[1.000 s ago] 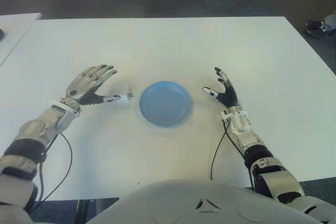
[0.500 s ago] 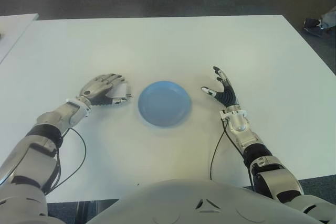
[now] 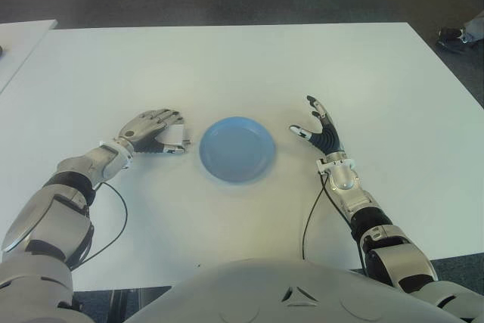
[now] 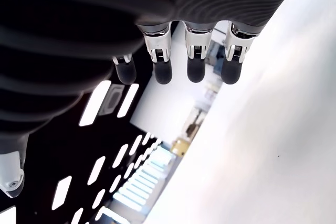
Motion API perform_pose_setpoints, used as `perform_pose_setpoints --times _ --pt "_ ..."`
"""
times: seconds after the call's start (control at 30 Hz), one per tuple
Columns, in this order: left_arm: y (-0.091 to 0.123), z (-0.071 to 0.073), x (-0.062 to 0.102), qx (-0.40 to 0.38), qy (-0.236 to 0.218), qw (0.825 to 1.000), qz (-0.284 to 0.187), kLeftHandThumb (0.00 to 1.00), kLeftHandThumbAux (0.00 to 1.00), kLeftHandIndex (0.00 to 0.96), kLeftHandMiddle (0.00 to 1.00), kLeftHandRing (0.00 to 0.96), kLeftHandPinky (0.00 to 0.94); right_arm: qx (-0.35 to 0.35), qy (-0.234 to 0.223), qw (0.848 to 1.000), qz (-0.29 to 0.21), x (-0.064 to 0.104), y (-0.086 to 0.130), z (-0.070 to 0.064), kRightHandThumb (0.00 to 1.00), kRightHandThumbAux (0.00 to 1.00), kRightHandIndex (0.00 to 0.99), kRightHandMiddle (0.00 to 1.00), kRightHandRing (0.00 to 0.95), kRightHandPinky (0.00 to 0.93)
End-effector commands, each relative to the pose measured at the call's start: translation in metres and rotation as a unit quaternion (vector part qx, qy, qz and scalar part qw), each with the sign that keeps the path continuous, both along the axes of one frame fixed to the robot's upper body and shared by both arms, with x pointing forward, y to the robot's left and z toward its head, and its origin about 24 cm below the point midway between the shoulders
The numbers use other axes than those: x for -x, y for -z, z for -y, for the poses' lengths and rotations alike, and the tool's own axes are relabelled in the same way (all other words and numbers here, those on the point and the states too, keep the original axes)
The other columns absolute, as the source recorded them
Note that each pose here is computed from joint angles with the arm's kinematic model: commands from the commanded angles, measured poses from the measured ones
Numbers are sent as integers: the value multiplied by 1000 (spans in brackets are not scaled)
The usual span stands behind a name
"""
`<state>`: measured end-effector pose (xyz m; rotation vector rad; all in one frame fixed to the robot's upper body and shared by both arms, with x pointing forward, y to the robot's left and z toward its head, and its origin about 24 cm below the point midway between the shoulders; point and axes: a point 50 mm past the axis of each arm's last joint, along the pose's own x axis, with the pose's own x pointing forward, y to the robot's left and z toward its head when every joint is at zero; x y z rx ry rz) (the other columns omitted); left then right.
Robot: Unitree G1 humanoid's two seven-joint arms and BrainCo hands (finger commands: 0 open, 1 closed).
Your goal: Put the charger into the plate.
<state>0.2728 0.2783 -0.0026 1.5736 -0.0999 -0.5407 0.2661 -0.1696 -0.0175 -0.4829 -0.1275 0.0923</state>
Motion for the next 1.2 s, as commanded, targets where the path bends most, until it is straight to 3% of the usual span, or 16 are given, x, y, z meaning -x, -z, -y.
perform_pose_setpoints --times 0.03,1.0,1.17,1.2 --pt "8 4 3 -8 7 1000 -28 405 123 0 0 0 0 -8 8 995 -96 46 46 -2 162 483 0 9 55 101" --pt "9 3 7 -22 27 999 -20 375 131 0 0 0 2 -7 7 996 -91 48 44 0 162 530 0 5 53 100" --pt "9 3 10 -13 31 999 32 382 185 64 27 22 96 -7 6 996 -91 47 44 -1 155 532 0 2 50 95" --pt "9 3 11 -11 31 999 43 423 214 125 144 125 179 -7 6 996 -91 47 44 -1 154 532 0 2 50 97"
